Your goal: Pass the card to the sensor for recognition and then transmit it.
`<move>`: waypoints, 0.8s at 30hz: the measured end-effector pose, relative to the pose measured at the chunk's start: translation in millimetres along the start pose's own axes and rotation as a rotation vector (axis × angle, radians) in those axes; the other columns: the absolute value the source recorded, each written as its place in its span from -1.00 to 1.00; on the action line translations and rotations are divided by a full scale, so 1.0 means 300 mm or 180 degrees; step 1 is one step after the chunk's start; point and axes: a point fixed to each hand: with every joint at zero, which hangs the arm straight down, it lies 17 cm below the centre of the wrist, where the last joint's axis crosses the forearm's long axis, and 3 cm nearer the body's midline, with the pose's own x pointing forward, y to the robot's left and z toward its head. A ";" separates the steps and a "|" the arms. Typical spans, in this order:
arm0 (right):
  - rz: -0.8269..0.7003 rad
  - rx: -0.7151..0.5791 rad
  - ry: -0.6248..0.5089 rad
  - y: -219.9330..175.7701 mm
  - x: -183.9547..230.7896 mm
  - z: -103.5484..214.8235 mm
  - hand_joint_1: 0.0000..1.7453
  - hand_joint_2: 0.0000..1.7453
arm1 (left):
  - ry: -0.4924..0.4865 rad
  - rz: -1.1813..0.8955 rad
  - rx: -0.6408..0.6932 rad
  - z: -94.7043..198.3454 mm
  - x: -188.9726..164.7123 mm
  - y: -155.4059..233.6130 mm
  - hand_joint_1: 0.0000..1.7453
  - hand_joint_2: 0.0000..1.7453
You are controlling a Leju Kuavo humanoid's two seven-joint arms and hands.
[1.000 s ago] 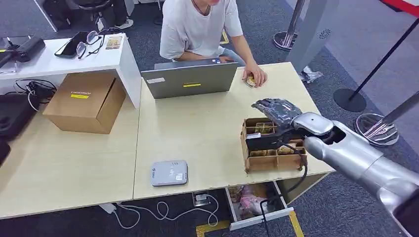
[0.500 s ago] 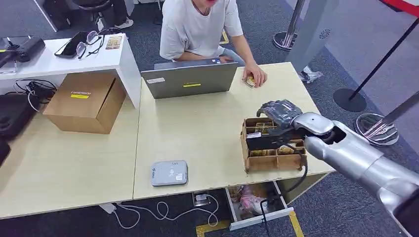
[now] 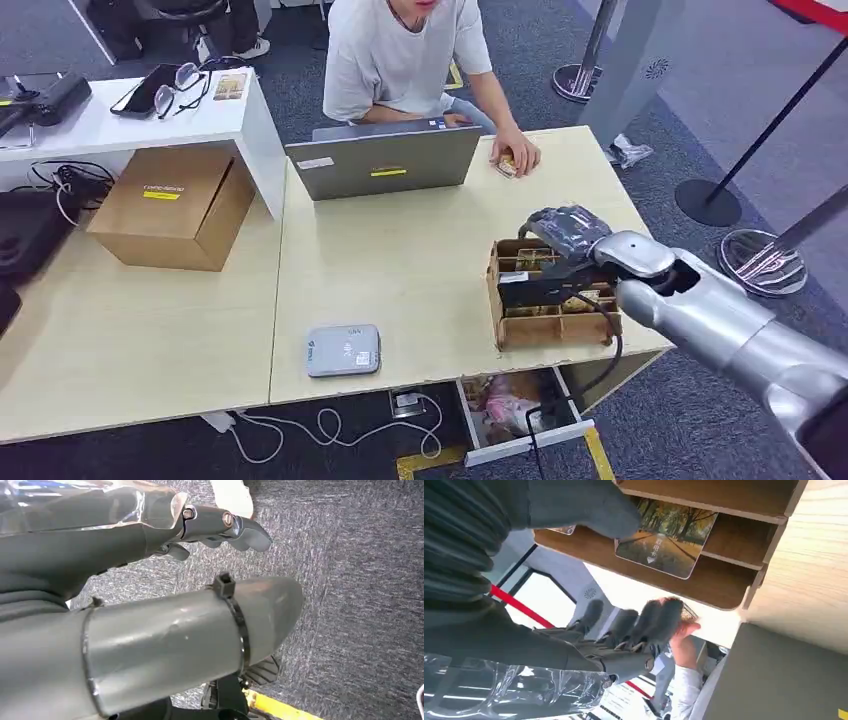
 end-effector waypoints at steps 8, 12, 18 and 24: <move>-0.0004 -0.0019 0.0000 0.001 0.003 0.000 -0.12 1.00 | 0.0007 0.0009 0.0004 0.000 -0.001 0.001 -1.00 -1.00; -0.0004 -0.0018 0.0002 0.003 0.002 0.001 -0.18 1.00 | 0.0010 0.0010 0.0004 0.000 -0.002 0.001 -1.00 -1.00; -0.0003 -0.0011 -0.0005 0.009 0.004 0.001 -0.24 1.00 | 0.0013 0.0019 0.0007 0.000 -0.002 0.001 -1.00 -1.00; -0.0004 0.0013 -0.0009 0.025 0.004 0.004 -0.18 1.00 | 0.0016 0.0024 0.0010 0.000 -0.002 0.002 -1.00 -1.00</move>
